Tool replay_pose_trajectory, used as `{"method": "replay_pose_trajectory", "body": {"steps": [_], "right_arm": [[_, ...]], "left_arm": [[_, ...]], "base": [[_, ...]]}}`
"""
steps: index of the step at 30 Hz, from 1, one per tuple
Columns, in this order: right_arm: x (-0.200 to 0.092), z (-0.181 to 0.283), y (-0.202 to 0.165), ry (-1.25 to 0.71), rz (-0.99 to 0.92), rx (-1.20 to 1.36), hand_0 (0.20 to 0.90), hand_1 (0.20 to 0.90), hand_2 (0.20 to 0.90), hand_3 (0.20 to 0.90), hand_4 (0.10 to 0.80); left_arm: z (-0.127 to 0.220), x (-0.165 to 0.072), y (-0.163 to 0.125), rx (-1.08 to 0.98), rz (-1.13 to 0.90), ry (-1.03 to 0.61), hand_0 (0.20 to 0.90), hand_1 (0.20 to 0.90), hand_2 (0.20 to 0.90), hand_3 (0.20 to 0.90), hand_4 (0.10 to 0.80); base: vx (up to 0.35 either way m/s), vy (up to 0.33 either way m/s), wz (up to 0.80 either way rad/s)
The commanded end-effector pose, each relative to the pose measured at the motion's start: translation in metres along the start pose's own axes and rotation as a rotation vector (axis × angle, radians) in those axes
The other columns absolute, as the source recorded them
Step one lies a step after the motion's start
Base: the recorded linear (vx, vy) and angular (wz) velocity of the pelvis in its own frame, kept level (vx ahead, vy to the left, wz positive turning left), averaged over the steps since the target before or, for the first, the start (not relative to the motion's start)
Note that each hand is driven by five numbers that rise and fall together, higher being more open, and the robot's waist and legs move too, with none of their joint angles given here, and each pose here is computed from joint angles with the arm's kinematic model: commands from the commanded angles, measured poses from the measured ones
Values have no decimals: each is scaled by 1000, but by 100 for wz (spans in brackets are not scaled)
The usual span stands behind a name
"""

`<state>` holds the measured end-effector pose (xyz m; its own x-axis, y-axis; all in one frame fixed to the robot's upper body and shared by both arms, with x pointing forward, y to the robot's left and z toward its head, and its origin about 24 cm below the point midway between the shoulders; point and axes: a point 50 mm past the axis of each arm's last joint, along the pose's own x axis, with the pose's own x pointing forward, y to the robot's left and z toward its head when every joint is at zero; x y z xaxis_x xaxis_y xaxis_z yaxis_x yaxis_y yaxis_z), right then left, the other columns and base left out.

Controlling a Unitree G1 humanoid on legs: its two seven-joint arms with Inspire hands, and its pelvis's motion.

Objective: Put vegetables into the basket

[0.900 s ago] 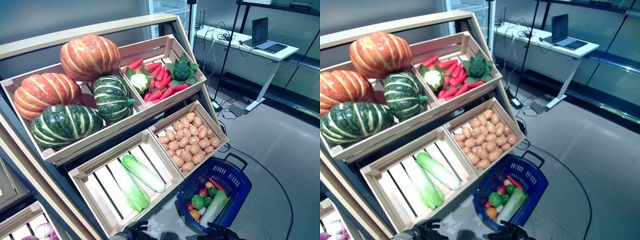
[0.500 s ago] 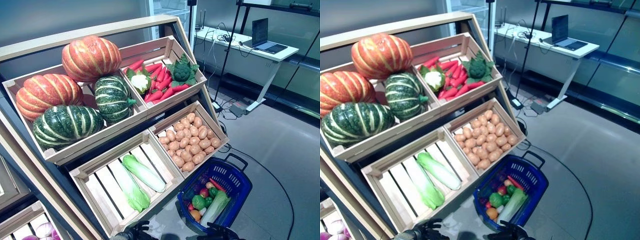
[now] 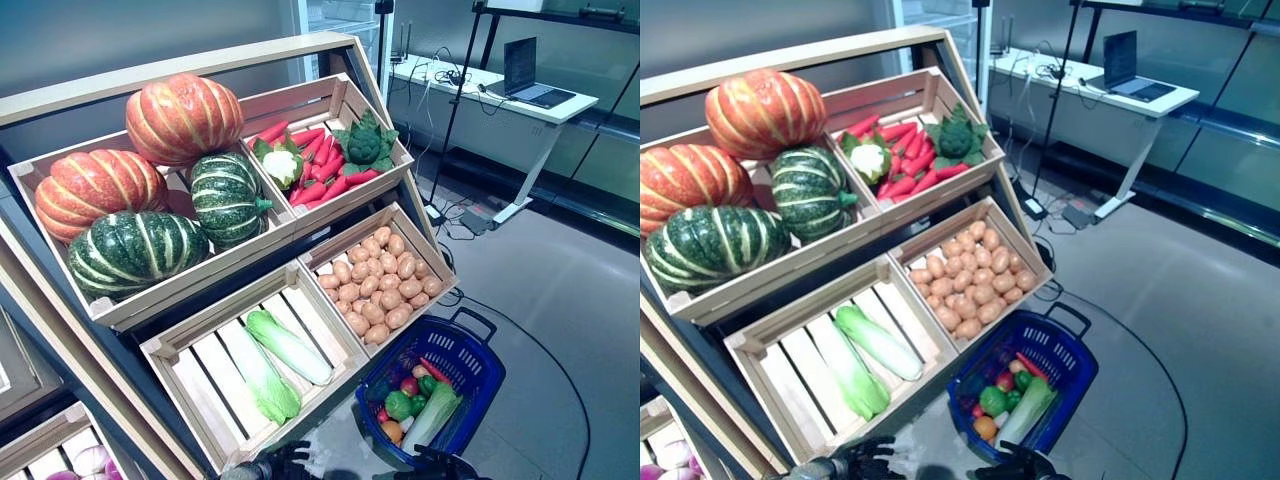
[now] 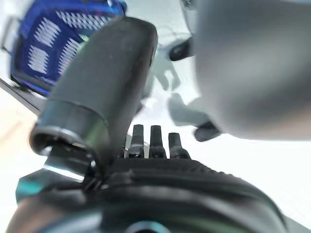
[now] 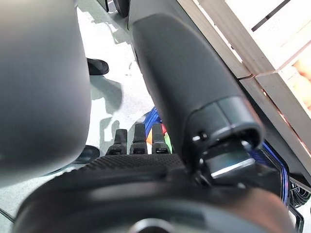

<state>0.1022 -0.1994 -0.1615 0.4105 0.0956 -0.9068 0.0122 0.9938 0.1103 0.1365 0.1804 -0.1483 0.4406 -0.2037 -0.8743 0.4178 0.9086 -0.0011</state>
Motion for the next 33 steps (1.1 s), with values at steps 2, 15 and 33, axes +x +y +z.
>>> {"method": "replay_pose_trajectory", "body": {"steps": [2, 15, 33], "right_arm": [[4, 39, 1, -117, -2, -41, 900, 900, 900, 900, 800], [-7, 26, -25, -132, -62, 8, 900, 900, 900, 900, 800], [-20, 36, -58, -176, -102, -47, 900, 900, 900, 900, 800]], "left_arm": [[101, -10, 25, 242, -9, -349, 900, 900, 900, 900, 800], [240, -158, 70, 1016, 231, -755, 900, 900, 900, 900, 800], [258, -208, 109, 1692, 645, -424, 900, 900, 900, 900, 800]], "base": [[-17, 6, 0], [3, -7, 3], [3, -12, 9]]}}
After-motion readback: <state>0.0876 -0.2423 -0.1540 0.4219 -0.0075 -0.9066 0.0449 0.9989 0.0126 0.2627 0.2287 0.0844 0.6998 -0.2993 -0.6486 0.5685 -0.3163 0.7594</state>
